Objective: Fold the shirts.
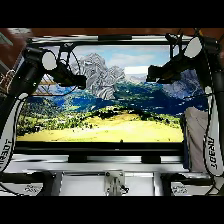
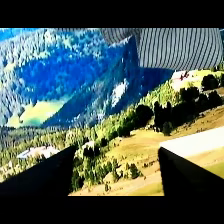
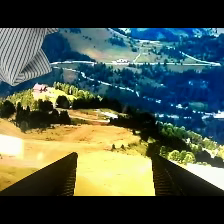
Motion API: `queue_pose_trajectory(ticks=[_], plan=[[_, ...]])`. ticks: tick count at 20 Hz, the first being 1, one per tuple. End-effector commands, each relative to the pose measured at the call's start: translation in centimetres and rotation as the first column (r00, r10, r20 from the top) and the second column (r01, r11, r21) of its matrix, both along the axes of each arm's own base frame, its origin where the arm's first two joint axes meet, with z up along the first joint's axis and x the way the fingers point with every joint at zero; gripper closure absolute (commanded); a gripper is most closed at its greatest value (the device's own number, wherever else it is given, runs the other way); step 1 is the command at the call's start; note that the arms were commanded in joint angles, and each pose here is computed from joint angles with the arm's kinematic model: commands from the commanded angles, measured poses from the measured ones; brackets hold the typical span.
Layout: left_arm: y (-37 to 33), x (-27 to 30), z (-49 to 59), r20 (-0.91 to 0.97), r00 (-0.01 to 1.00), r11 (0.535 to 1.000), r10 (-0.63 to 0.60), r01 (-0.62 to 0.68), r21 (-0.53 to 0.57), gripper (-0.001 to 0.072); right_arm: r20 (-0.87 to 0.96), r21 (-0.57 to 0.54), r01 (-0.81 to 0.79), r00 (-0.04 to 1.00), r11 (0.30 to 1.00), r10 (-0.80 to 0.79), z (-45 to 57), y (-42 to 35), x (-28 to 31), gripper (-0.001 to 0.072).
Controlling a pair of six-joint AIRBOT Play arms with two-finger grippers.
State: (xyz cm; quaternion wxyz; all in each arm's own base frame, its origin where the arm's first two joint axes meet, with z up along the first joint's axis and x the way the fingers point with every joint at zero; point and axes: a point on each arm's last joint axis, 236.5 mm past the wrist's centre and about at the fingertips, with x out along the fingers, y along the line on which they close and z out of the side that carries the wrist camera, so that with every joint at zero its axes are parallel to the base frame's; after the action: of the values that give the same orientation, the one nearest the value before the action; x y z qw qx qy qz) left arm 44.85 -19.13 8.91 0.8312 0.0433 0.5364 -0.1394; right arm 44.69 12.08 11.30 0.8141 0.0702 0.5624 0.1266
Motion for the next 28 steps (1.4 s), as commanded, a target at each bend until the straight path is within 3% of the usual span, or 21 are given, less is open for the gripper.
queue_pose_trajectory(ticks=[1,6,16,17,18,20,24,28], plan=[[-0.1,4.0,-1.4,0.091,0.995,0.999,-0.049,0.049,0.013,0.0011,0.01,0.036,-0.003,1.0,0.999,0.002,0.4,0.8,0.2,0.0122],[4.1,11.0,-6.9,0.097,0.993,0.998,0.062,-0.06,-0.017,0.001,-0.002,0.135,-0.027,1.0,0.99,0.028,1.1,3.1,-0.3,0.0122],[-1.2,14.2,-14.0,0.109,0.994,0.977,0.005,0.019,-0.213,0.0036,0.0,0.165,-0.037,0.999,0.986,0.037,1.4,3.7,-0.4,0.0122],[-1.2,14.1,-14.4,0.1,0.995,0.976,0.011,0.011,-0.216,0.0148,0.0,0.165,-0.037,0.999,0.986,0.037,1.4,3.7,-0.4,0.0122],[-1.2,14.1,-14.7,0.092,0.996,0.976,0.016,0.005,-0.217,0.0342,0.0,0.165,-0.037,0.999,0.986,0.037,1.4,3.7,-0.4,0.0122],[-0.9,13.7,-14.7,0.072,0.997,0.977,0.012,0.004,-0.214,0.0658,0.0,0.164,-0.037,0.999,0.986,0.037,1.4,3.7,-0.4,0.0122],[-1.0,11.7,-8.9,0.054,0.994,0.976,-0.094,0.103,-0.193,0.0658,-0.036,0.189,-0.056,0.997,0.98,0.063,1.6,4.3,-1.5,0.0123],[-2.9,8.2,7.6,0.315,0.932,0.951,-0.178,0.246,-0.19,0.0658,0.084,0.13,-0.081,0.994,0.988,0.071,6.3,2.9,-2.2,0.0122]])
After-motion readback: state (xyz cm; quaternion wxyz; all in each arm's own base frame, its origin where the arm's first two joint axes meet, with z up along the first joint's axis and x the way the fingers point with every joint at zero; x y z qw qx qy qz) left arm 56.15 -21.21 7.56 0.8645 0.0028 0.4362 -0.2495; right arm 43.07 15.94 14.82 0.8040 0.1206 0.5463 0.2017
